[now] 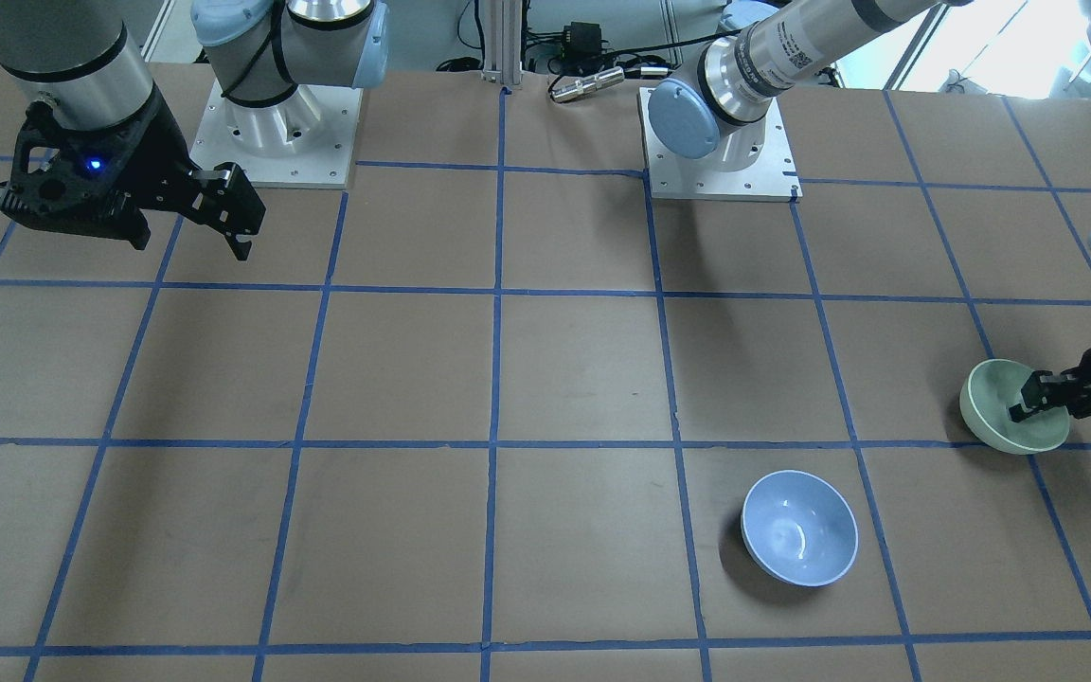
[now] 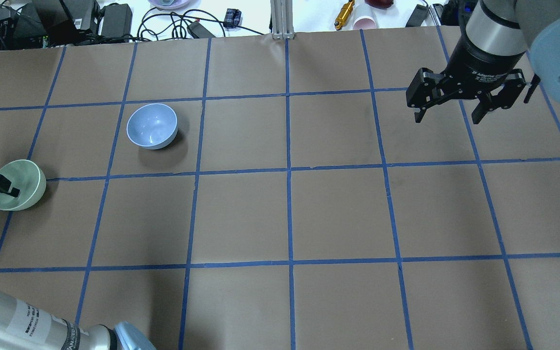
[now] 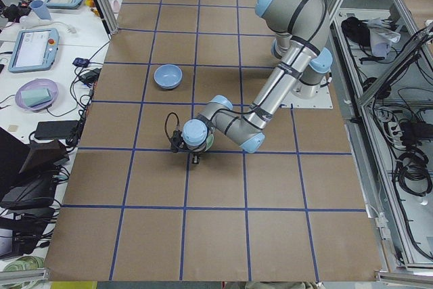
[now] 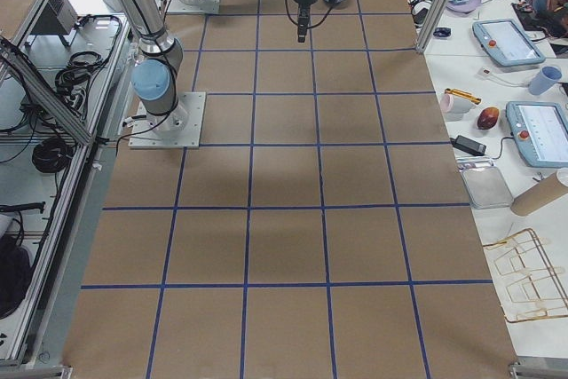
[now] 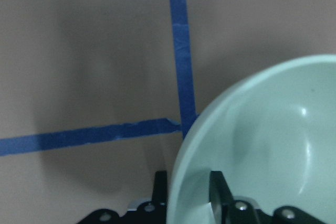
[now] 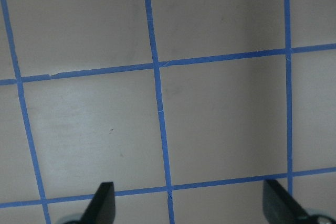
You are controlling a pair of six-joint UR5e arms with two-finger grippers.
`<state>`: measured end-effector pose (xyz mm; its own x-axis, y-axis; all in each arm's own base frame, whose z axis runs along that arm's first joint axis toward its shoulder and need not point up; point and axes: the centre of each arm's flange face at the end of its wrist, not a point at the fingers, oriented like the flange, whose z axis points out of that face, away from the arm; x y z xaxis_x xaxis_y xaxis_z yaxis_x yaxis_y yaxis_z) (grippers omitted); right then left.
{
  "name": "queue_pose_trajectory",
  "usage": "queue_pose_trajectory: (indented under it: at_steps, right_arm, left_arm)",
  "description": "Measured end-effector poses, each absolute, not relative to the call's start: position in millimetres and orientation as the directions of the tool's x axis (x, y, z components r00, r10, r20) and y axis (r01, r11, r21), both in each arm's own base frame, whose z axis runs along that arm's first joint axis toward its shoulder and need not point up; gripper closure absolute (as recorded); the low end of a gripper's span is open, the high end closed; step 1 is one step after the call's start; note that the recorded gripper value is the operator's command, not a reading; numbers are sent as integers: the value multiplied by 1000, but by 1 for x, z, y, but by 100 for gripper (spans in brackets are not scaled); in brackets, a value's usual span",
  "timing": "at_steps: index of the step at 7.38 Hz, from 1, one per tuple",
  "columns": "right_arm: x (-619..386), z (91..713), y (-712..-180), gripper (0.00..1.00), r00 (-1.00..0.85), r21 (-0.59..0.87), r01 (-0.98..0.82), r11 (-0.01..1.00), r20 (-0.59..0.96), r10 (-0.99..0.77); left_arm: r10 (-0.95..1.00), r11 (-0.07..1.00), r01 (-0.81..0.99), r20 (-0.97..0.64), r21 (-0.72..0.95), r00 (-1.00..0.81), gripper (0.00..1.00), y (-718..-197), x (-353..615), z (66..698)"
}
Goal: Stack green bowl on blue bowl
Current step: 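Close the left gripper on the pale green bowl's rim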
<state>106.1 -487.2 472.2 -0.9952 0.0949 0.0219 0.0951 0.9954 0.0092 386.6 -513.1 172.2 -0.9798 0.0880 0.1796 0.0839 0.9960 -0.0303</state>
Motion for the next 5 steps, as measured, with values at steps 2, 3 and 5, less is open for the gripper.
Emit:
queue_pose_trajectory:
  at_steps: [2, 3, 5]
  right_arm:
    - [106, 472, -487, 0, -995, 9, 95, 995, 22, 95]
    - [106, 472, -487, 0, -995, 9, 95, 995, 22, 95]
    - [106, 472, -487, 0, -995, 9, 95, 995, 22, 95]
  left_arm:
    - [84, 996, 80, 182, -27, -980, 95, -513, 387, 173]
    - [82, 997, 79, 188, -22, -979, 96, -512, 386, 178]
    - [79, 997, 78, 199, -16, -977, 96, -511, 384, 191]
